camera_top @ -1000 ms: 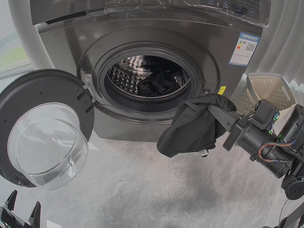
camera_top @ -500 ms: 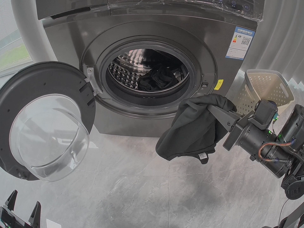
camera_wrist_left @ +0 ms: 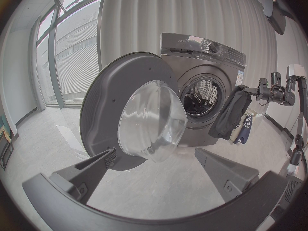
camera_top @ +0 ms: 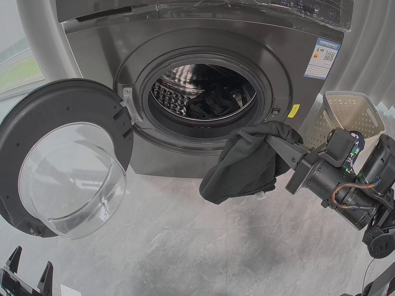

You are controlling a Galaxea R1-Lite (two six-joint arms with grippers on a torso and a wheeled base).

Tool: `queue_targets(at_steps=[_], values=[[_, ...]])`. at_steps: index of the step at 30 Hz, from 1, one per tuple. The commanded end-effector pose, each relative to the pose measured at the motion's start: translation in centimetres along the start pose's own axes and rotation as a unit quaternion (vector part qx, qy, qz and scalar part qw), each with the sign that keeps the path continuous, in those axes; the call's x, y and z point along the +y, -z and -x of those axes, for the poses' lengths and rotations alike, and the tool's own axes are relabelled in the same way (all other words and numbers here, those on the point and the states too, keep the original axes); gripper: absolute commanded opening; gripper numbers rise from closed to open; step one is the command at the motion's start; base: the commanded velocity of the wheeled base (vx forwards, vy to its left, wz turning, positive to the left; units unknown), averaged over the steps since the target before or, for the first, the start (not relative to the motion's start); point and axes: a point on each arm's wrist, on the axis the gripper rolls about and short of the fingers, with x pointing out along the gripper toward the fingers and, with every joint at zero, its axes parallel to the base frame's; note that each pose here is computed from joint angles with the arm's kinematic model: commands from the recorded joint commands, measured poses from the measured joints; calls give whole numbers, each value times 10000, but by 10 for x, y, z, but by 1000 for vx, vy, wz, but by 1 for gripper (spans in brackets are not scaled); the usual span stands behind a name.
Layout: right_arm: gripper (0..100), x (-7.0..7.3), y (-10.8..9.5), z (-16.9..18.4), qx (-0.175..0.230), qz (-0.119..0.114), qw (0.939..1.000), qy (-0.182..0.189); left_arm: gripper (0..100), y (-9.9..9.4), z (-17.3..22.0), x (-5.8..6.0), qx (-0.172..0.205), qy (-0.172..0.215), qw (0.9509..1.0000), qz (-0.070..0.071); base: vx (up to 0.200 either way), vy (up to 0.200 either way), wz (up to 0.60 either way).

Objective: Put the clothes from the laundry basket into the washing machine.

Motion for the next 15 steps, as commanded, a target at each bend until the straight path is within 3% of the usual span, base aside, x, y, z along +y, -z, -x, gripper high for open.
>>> queue_targets(at_steps=[1, 7, 15], values=[[0, 2, 1, -9, -18, -7, 10000, -16, 100, 5, 0, 0, -11, -27, 10000, -27, 0, 0, 0], [0, 12, -18, -26, -468, -64, 9988, -149, 100, 5, 0, 0, -2, 19, 9999, -104, 0, 0, 0], [0, 17, -17, -27, -429, -84, 9988, -233, 100, 5, 0, 0, -2, 27, 10000, -65, 0, 0, 0]])
